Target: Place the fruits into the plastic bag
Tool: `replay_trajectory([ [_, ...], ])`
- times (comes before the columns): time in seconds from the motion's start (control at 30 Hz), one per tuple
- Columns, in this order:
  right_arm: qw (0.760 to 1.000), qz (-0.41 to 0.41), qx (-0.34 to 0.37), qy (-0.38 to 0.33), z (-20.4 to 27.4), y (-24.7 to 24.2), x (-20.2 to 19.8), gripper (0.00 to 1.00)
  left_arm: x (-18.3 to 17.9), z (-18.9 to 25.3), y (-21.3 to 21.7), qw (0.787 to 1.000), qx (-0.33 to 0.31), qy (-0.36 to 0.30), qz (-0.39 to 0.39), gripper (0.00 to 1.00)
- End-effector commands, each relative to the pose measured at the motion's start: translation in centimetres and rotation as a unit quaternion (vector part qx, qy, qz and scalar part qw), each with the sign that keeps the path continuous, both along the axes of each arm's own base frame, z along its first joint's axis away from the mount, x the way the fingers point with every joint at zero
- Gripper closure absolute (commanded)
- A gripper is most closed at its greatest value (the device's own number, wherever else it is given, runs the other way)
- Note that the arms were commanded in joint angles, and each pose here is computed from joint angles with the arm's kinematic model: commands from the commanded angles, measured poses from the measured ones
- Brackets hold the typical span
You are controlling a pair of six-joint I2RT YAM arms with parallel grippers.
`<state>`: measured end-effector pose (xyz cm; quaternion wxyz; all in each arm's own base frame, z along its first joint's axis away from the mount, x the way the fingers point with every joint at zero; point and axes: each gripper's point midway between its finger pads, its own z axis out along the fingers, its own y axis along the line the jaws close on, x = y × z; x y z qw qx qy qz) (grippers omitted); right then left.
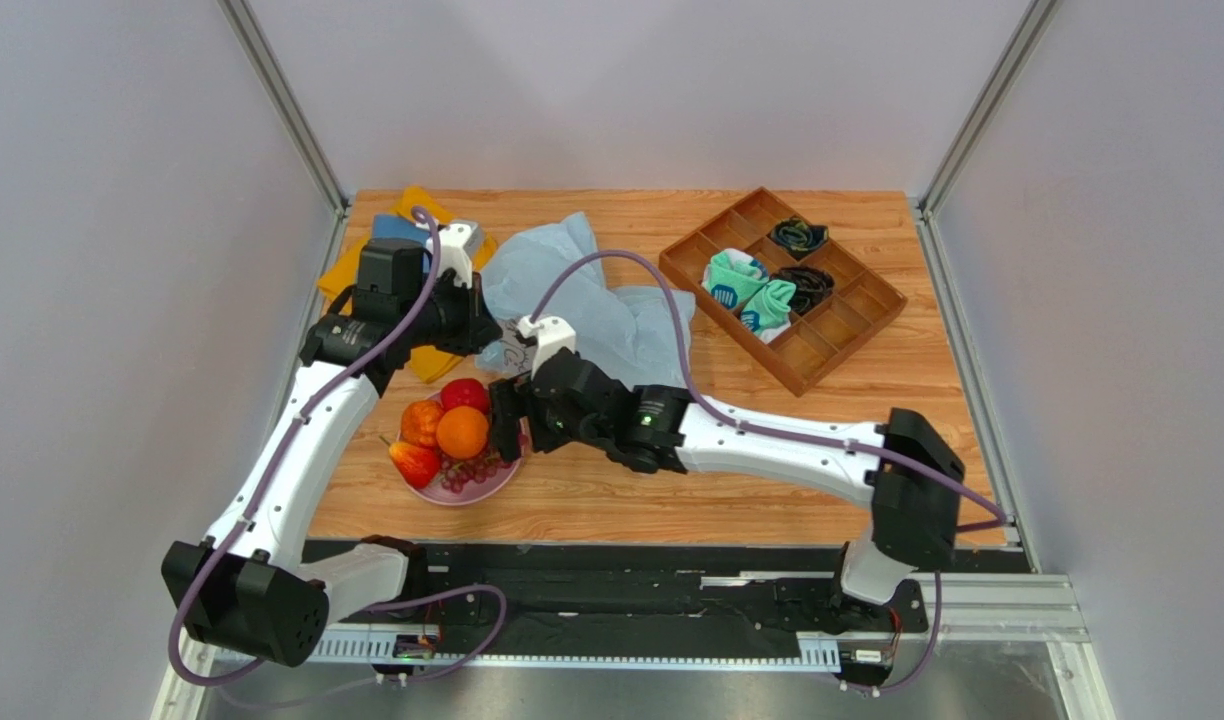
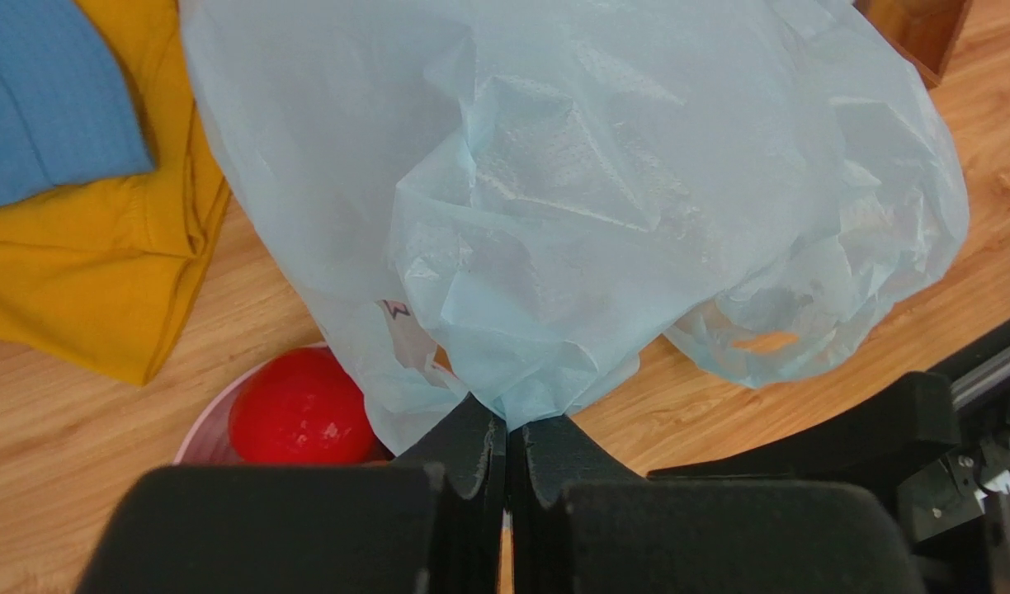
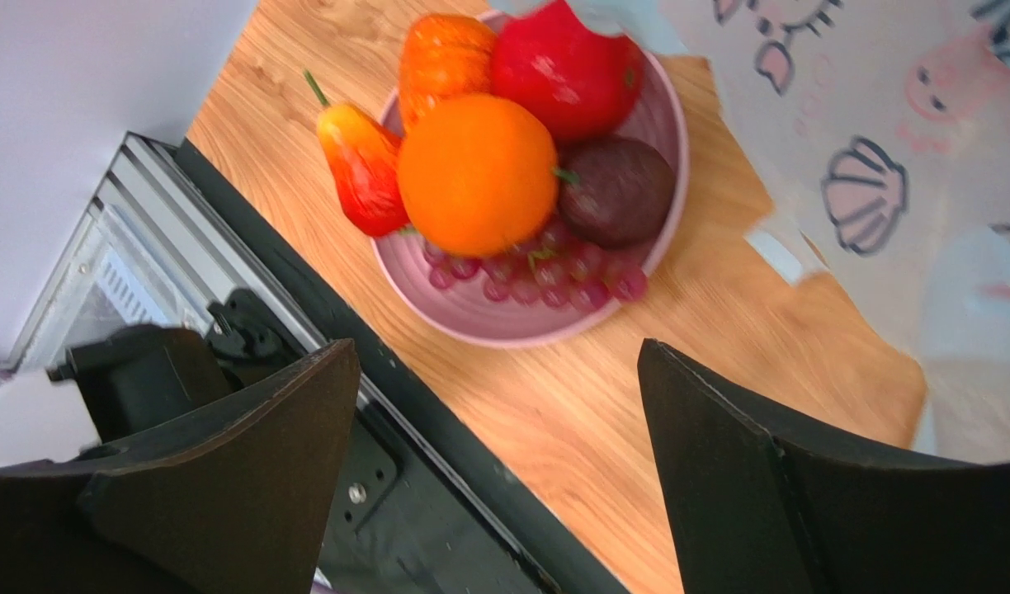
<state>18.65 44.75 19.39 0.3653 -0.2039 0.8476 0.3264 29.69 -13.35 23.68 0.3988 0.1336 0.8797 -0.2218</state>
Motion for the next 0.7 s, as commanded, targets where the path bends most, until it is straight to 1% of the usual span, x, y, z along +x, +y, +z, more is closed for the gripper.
replay_trajectory([
  [0.0,0.999,0.016,0.031,-0.019,1.7,4.2,1.0,0.12,0.5,0.4,2.0,0.999,0.027,-0.023,0.030,1.00],
  [0.03,0.999,0.018,0.023,-0.019,1.0,5.1,1.4,0.11,0.5,0.3,2.0,0.999,0.025,-0.021,0.030,1.00],
  [0.13,0.999,0.022,0.012,-0.020,0.2,6.3,1.9,0.10,0.5,0.1,1.9,0.999,0.021,-0.015,0.030,1.00],
  [0.17,1.000,0.025,0.003,-0.017,-0.8,6.7,2.0,0.09,0.5,0.2,1.9,0.999,0.020,-0.016,0.030,1.00],
  [0.27,0.999,0.027,-0.008,-0.017,-2.1,7.5,2.4,0.08,0.5,-0.2,1.9,0.999,0.019,-0.009,0.031,1.00],
  [0.47,0.999,0.035,-0.008,-0.018,-3.1,8.9,3.0,0.08,0.9,-0.7,2.8,0.998,0.031,0.000,0.047,1.00],
  [0.67,0.999,0.034,-0.019,-0.005,-5.3,9.6,3.4,0.08,1.1,-0.8,4.0,0.996,0.046,-0.004,0.071,1.00],
])
